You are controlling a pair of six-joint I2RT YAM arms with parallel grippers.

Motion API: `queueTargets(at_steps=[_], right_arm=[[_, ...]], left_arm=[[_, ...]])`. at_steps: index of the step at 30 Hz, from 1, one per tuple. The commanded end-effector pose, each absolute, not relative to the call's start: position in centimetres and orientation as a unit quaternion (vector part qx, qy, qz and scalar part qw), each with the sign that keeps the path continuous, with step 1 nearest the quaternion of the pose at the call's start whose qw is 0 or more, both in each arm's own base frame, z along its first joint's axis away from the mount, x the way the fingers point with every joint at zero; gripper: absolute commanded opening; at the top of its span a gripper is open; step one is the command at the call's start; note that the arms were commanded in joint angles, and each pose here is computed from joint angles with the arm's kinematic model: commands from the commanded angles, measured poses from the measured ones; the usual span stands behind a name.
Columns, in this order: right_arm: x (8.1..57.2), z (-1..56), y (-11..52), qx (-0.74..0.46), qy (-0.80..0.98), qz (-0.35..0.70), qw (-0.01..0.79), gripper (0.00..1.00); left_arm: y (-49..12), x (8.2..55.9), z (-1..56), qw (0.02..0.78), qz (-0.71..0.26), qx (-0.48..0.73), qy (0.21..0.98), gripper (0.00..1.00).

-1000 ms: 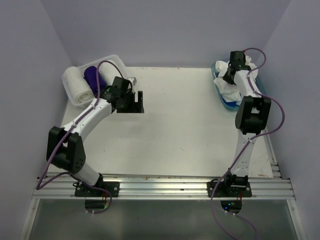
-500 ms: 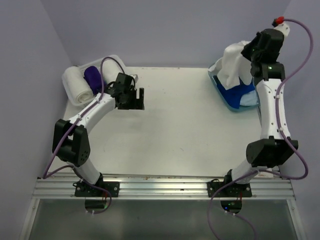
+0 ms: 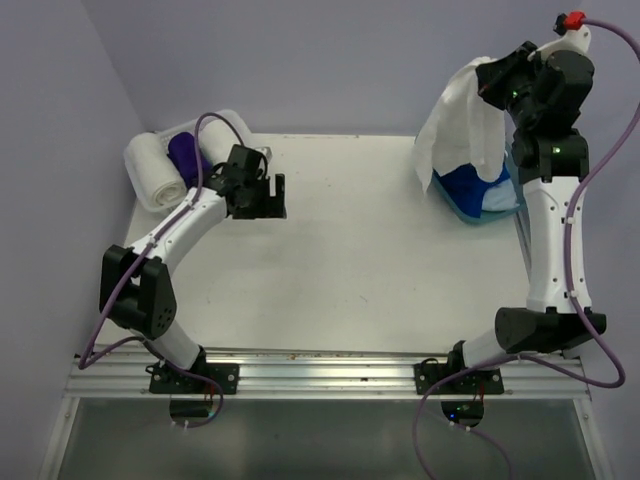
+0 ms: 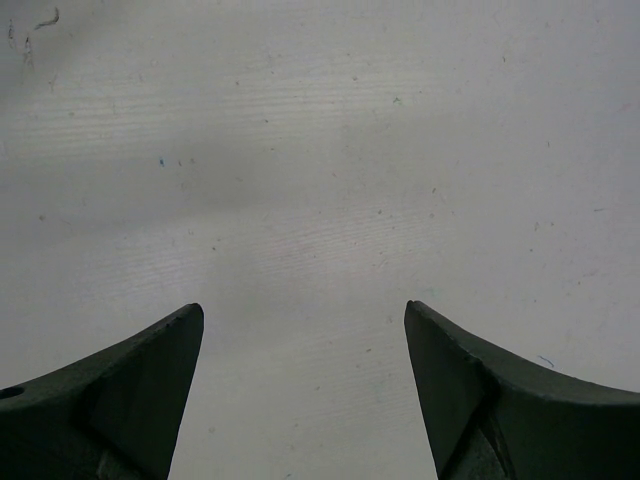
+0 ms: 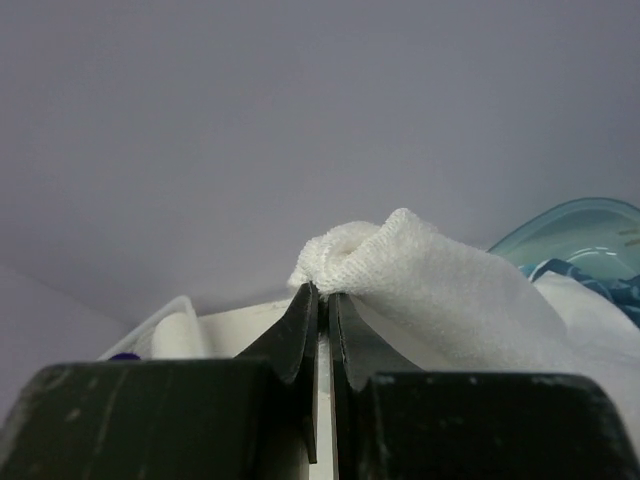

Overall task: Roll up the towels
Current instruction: Move the towel to the center of the board

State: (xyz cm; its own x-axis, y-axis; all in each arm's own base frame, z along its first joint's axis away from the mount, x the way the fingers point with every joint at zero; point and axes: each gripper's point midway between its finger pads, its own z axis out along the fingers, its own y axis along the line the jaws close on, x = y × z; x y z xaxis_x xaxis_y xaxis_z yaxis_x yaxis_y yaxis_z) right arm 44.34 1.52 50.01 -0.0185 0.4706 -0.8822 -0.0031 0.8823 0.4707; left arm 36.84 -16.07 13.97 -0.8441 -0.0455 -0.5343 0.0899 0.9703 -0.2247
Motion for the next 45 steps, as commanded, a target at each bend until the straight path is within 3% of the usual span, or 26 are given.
queueTargets(at_steps=[1, 5, 10, 18, 19, 20, 23, 26, 33, 40, 43, 45], right_arm=[[39.1, 57.1, 6.4, 0.081, 0.638, 0.244, 0.726, 0.00], [37.6, 57.0, 11.3, 0.011, 0.646, 0.314, 0.696, 0.00], [35.4, 52.7, 19.8, -0.068, 0.677, 0.372, 0.631, 0.00], [31.9, 35.8, 30.8, -0.112, 0.780, 0.417, 0.453, 0.00], [31.6, 34.0, 31.3, -0.111, 0.792, 0.412, 0.437, 0.10], [31.2, 30.8, 31.5, -0.103, 0.813, 0.402, 0.408, 0.39], [31.4, 24.8, 29.2, -0.080, 0.871, 0.319, 0.366, 0.65], [31.3, 22.4, 25.4, -0.057, 0.886, 0.269, 0.373, 0.75], [31.3, 18.0, 21.4, -0.021, 0.908, 0.249, 0.337, 0.74], [32.2, 14.9, 13.4, 0.054, 0.932, 0.096, 0.346, 0.78], [32.7, 14.4, 12.2, 0.060, 0.937, 0.083, 0.334, 0.75], [33.0, 14.1, 11.7, 0.065, 0.939, 0.068, 0.331, 0.75]], left_arm=[[-15.4, 37.1, 16.3, 0.301, -0.133, -0.012, 0.944, 0.85], [-14.6, 36.9, 16.0, 0.281, -0.150, -0.027, 0.948, 0.86], [-11.5, 36.9, 18.4, 0.305, -0.168, -0.073, 0.935, 0.85], [-6.4, 36.6, 23.3, 0.366, -0.158, -0.139, 0.907, 0.85], [-6.3, 36.5, 23.4, 0.365, -0.158, -0.140, 0.907, 0.85], [-6.6, 36.3, 23.4, 0.362, -0.165, -0.137, 0.907, 0.85], [-7.3, 35.4, 23.0, 0.351, -0.181, -0.130, 0.909, 0.86], [-7.5, 34.3, 22.3, 0.349, -0.170, -0.125, 0.913, 0.84], [-12.7, 30.2, 17.5, 0.295, -0.188, -0.088, 0.933, 0.83], [-18.9, 29.6, 15.0, 0.261, -0.228, -0.034, 0.938, 0.87], [-21.2, 28.9, 11.4, 0.214, -0.227, -0.022, 0.950, 0.80], [-22.0, 29.1, 9.5, 0.200, -0.232, -0.020, 0.952, 0.70]])
